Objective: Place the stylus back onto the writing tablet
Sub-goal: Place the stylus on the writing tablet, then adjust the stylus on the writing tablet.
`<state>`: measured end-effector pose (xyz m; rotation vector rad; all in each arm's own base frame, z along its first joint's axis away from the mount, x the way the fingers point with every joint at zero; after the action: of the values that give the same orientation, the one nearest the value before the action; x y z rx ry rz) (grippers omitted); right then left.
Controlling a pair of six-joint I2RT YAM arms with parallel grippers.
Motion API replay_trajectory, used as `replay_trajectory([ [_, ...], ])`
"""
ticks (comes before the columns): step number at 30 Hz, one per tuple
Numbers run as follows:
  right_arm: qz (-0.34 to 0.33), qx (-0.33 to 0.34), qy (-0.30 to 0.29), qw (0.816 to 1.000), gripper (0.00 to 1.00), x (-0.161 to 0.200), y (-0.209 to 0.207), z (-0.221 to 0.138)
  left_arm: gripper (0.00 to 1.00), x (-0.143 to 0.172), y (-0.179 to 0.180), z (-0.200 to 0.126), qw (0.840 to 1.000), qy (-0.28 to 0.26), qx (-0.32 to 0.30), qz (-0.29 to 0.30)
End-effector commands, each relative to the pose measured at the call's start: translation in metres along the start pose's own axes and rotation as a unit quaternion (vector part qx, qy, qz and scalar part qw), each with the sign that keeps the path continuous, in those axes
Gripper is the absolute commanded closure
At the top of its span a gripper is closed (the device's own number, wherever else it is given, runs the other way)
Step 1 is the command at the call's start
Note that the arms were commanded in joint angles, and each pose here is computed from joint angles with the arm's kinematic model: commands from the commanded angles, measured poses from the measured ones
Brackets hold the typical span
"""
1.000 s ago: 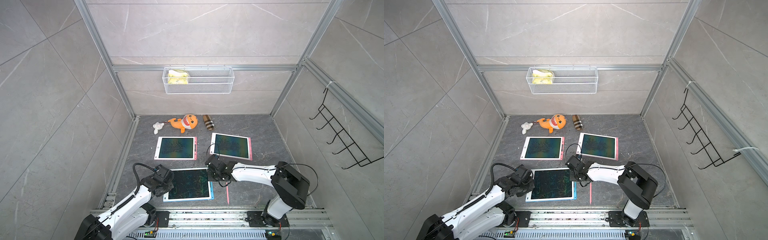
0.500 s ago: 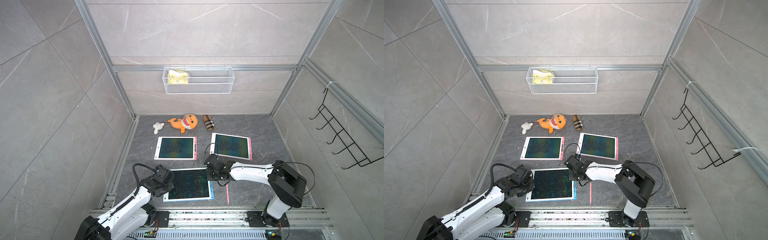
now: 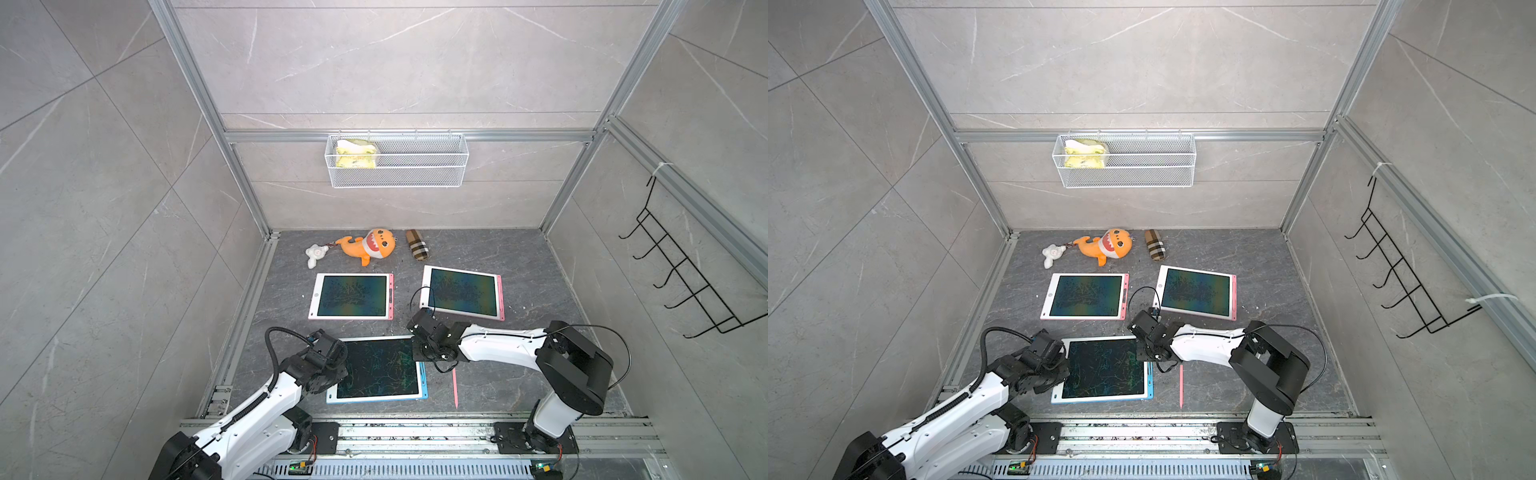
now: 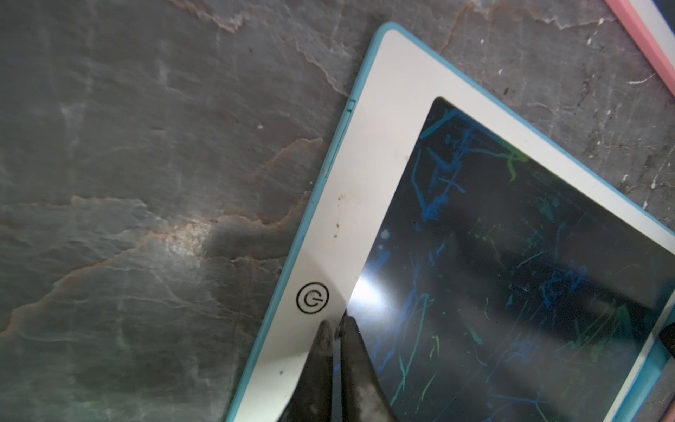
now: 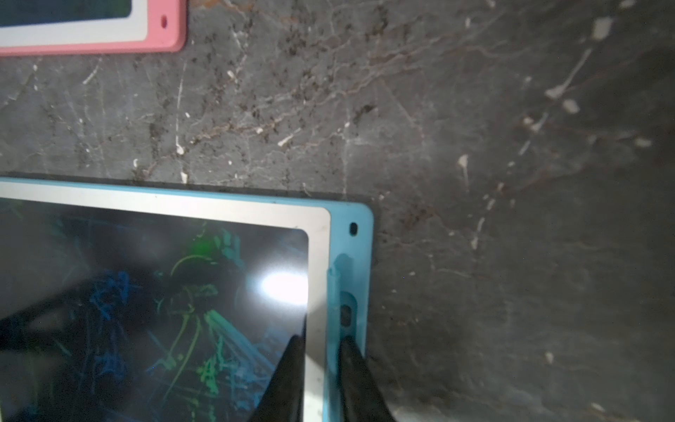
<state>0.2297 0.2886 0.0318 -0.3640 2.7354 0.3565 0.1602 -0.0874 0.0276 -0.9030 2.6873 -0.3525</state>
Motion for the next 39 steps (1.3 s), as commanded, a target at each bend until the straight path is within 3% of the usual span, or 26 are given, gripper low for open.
replay_trajectory([
  [1,0.000,0.032,0.005,0.999,0.71,0.006,-0.016,-0.007,0.89,0.016,0.030,0.007,0.998,0.033,-0.055,-0.001],
  [12,-0.002,0.032,-0.008,0.999,0.68,-0.001,-0.016,-0.025,0.89,0.015,0.031,0.006,0.998,0.031,-0.055,-0.003],
  [20,-0.018,0.022,-0.013,1.000,0.87,-0.013,-0.005,-0.025,0.89,0.015,0.031,0.006,0.998,0.033,-0.056,-0.002],
  [39,-0.030,0.005,0.038,0.999,0.93,-0.045,-0.015,0.002,0.89,0.015,0.031,0.004,0.998,0.031,-0.053,-0.004],
])
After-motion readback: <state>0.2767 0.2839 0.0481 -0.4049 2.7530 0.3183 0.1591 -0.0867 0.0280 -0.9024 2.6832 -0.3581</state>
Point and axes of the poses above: each gripper's point midway between its finger pads, its own z axis out along the fingers, its own y axis along the line the jaws close on, x = y × z, the point moved 1 cm from there along -z, back along the fingers, and after that the axes turned 11 degrees about -z, right-handed, at the moved point
